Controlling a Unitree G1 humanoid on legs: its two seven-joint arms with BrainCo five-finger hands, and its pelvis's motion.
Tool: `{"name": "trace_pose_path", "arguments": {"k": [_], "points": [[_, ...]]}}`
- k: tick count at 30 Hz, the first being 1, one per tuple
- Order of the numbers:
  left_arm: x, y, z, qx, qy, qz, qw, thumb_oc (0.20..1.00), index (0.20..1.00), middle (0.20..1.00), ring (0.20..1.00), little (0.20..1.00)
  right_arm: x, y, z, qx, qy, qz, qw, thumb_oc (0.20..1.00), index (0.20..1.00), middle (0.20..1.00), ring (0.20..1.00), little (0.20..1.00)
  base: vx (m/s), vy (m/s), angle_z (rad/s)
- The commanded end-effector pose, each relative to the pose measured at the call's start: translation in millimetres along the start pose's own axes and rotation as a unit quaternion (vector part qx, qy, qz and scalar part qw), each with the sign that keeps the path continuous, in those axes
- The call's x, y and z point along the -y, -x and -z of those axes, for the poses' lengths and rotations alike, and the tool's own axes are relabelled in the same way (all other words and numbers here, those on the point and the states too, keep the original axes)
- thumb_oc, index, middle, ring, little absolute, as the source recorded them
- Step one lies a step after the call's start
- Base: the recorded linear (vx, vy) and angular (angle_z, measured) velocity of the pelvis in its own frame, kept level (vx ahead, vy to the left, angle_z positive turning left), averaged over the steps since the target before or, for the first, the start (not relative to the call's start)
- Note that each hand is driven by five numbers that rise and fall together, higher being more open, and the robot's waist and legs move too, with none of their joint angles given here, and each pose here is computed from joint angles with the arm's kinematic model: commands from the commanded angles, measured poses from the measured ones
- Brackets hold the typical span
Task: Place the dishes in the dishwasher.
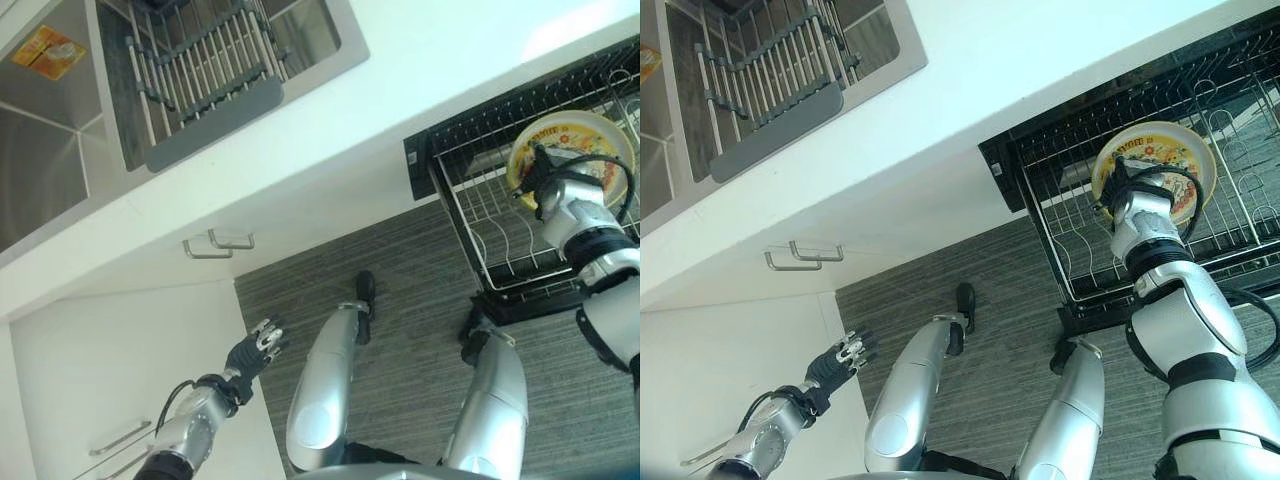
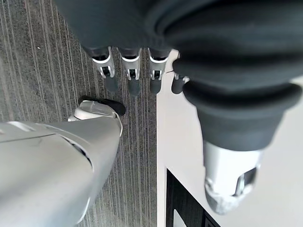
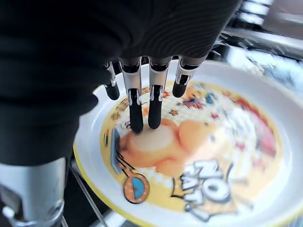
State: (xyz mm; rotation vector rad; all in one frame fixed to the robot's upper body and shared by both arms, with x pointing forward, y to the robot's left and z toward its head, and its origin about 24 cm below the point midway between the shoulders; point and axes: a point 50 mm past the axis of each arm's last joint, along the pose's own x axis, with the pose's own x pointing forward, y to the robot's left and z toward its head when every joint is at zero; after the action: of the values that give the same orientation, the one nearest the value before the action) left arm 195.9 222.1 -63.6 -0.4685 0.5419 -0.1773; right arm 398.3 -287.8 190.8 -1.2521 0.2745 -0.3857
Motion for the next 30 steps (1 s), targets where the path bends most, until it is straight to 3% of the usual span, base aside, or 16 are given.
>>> {"name": "trace_pose_path", "arguments": {"k": [1, 6, 12, 14, 18, 24, 30], "points": [[-5, 6, -1, 0.007, 0.006, -0.013, 1.000, 1.000, 1.000, 1.000, 1.000, 1.000, 3, 2, -1, 0.005, -0.141, 0.020, 0.990, 1.000, 1.000, 1.000, 1.000, 1.000, 0.00, 0.000, 0.00], [-5, 10, 0, 0.022, 0.019, -0.031, 0.999, 1.000, 1.000, 1.000, 1.000, 1.000, 2, 16, -6, 0.044, -0.257, 0.002, 0.965, 1.000, 1.000, 1.000, 1.000, 1.000, -0.03, 0.034, -0.04], [-12, 18, 5, 0.043, 0.034, -0.078, 0.995, 1.000, 1.000, 1.000, 1.000, 1.000, -24, 65, -9, 0.083, -0.373, -0.032, 0.924, 1.000, 1.000, 1.000, 1.000, 1.000, 0.03, -0.010, -0.14], [-13, 20, 8, 0.048, 0.038, -0.092, 0.994, 1.000, 1.000, 1.000, 1.000, 1.000, -29, 85, -12, 0.109, -0.420, -0.039, 0.900, 1.000, 1.000, 1.000, 1.000, 1.000, 0.05, -0.040, -0.16], [-16, 22, 15, 0.056, 0.047, -0.116, 0.991, 1.000, 1.000, 1.000, 1.000, 1.000, -34, 116, -10, 0.129, -0.554, -0.085, 0.818, 1.000, 1.000, 1.000, 1.000, 1.000, 0.03, -0.020, -0.12], [-18, 27, 29, 0.055, 0.051, -0.140, 0.987, 1.000, 1.000, 1.000, 1.000, 1.000, -11, 143, 1, 0.217, -0.613, -0.044, 0.758, 1.000, 1.000, 1.000, 1.000, 1.000, 0.03, -0.009, -0.08], [-27, 30, 40, 0.038, 0.051, -0.162, 0.985, 1.000, 1.000, 1.000, 1.000, 1.000, 42, 159, 7, 0.334, -0.613, 0.052, 0.714, 1.000, 1.000, 1.000, 1.000, 1.000, 0.04, -0.020, -0.07]]}}
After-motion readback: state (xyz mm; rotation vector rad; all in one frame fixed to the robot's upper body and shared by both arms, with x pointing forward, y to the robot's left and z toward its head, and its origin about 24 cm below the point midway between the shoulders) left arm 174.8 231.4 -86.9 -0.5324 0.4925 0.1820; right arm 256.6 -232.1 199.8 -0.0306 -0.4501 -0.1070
